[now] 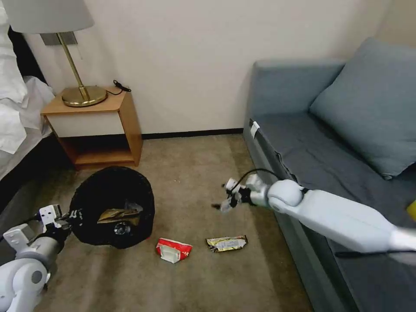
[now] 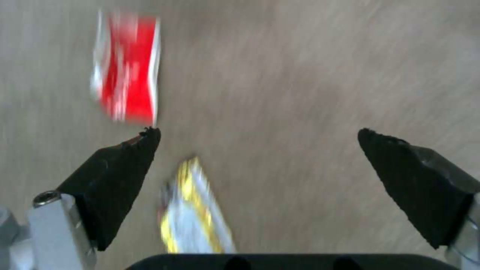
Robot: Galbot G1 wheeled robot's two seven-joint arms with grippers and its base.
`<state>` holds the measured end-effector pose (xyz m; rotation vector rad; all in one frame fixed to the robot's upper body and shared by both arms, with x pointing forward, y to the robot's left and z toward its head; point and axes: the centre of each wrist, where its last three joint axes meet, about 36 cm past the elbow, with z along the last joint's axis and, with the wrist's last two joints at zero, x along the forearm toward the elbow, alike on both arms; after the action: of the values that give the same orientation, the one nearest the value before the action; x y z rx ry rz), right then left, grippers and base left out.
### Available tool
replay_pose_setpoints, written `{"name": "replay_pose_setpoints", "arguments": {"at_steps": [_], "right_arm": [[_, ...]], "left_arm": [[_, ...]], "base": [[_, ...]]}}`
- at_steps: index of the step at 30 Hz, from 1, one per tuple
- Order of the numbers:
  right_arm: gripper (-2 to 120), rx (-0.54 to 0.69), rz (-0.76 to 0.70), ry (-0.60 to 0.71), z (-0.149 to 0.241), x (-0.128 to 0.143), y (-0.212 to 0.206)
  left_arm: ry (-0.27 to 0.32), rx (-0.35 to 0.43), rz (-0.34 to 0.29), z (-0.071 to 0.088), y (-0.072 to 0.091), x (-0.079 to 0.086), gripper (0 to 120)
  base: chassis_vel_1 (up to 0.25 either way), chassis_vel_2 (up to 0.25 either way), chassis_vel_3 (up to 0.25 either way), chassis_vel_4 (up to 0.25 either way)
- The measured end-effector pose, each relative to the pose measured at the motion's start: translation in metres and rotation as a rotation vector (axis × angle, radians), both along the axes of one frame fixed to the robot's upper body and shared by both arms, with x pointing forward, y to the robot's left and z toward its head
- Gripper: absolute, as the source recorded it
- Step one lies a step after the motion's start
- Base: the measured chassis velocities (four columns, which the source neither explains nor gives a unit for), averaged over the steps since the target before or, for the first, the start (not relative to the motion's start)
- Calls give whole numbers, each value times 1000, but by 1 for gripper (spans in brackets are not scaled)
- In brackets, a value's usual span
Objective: Pick up the trash bin, then pick up the garbage on the floor and place it into the trash bin.
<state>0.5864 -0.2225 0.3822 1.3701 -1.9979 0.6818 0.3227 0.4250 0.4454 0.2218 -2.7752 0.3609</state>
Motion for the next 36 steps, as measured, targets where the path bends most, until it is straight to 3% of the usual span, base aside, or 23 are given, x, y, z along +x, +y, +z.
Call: {"name": "replay_pose_setpoints", "arguments": {"at_steps": [4,8,17,18,24,36], "right_arm": [[100,-101,58,78,-35,21,-16],[100,-149,79,113,-61,26,-20],[100,-163,101,156,-89,17,-18],[100,-157,127,178,-97,3,-16],[100,-159,130,185,-116,-13,-6],[100,-147,121,167,-143,-7,29]], "left_arm": [[-8,14,6,-3,4,-1,2],[-10,13,6,-6,7,-3,2],[-10,13,16,-12,10,-2,2],[-8,14,15,-15,7,-2,2],[-8,12,24,-16,10,-3,2],[-7,14,47,-17,20,-8,2]], "base": [[0,0,0,0],[0,0,0,0],[0,0,0,0],[0,0,0,0],[0,0,0,0],[0,0,0,0]]}}
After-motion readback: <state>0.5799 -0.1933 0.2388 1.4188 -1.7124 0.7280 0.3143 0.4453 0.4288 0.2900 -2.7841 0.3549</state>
